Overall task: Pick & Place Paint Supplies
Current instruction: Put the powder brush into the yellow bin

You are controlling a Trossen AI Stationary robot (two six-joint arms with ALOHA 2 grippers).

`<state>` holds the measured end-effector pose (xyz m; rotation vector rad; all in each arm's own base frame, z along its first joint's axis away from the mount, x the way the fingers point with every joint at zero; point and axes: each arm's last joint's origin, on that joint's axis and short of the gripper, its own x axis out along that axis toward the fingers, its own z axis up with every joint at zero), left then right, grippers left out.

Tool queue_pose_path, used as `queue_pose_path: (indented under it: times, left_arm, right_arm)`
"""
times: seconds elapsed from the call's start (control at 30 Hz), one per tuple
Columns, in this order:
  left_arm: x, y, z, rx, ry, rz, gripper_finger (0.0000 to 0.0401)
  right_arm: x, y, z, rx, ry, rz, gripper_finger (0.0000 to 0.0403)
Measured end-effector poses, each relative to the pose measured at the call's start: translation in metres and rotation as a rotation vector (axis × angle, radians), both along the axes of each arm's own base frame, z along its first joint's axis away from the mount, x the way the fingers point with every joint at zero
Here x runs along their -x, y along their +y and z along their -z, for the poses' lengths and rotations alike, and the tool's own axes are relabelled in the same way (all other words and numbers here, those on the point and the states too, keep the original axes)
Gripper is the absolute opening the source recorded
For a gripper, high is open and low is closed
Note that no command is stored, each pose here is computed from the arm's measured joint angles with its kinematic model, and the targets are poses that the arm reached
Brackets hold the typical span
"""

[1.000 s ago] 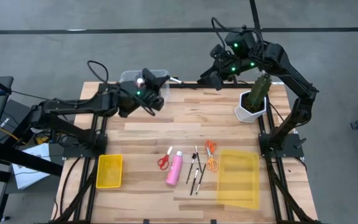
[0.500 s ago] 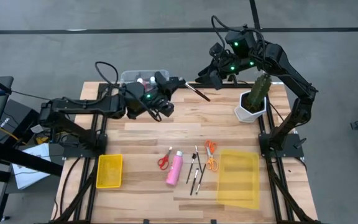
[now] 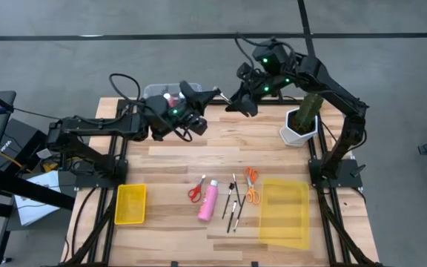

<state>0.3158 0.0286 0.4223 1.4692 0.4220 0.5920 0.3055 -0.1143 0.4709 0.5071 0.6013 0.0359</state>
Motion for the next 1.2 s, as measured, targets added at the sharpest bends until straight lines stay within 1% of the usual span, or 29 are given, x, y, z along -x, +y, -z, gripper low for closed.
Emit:
queue_pose_path:
  times: [0.2,0.4,0.5,0.6,0.7,0.8,0.97,1.1,1.2]
  left_arm:
    - [0.0009,0.0010,-0.0014,0.010,-0.021,-0.042,0.0000]
    - [0.0005,-0.0008,0.0008,0.036,-0.018,-0.027,0.0000]
    - [0.0004,-0.0013,0.0008,0.036,-0.018,-0.023,0.0000]
    - [0.0004,-0.0012,0.0008,0.036,-0.018,-0.023,0.0000]
    - [0.0004,-0.0012,0.0008,0.036,-0.018,-0.023,0.0000]
    - [0.0004,-0.0012,0.0014,0.039,-0.013,-0.023,0.0000]
    - [0.0005,-0.0012,0.0029,0.071,-0.021,-0.019,0.0000]
    - [0.0009,-0.0007,0.0029,0.100,-0.042,-0.026,0.0008]
    - [0.0021,0.0025,0.0008,0.110,-0.077,-0.077,0.0018]
  right_arm:
    - [-0.0038,0.0046,-0.0003,0.005,-0.012,-0.018,0.0223]
    - [-0.0007,0.0042,-0.0019,0.004,-0.012,-0.012,0.0222]
    - [-0.0003,0.0045,-0.0020,0.004,-0.011,-0.012,0.0212]
    - [-0.0005,0.0047,-0.0018,0.003,-0.010,-0.013,0.0189]
    - [-0.0002,0.0046,-0.0016,0.002,-0.006,-0.013,0.0156]
    - [0.0000,0.0042,-0.0015,0.002,-0.006,-0.011,0.0113]
    - [0.0002,0.0042,-0.0011,0.002,-0.001,-0.010,0.0035]
    - [0.0003,0.0042,-0.0009,0.006,0.000,-0.013,0.0034]
    - [0.0008,0.0044,-0.0004,0.003,0.008,-0.010,0.0034]
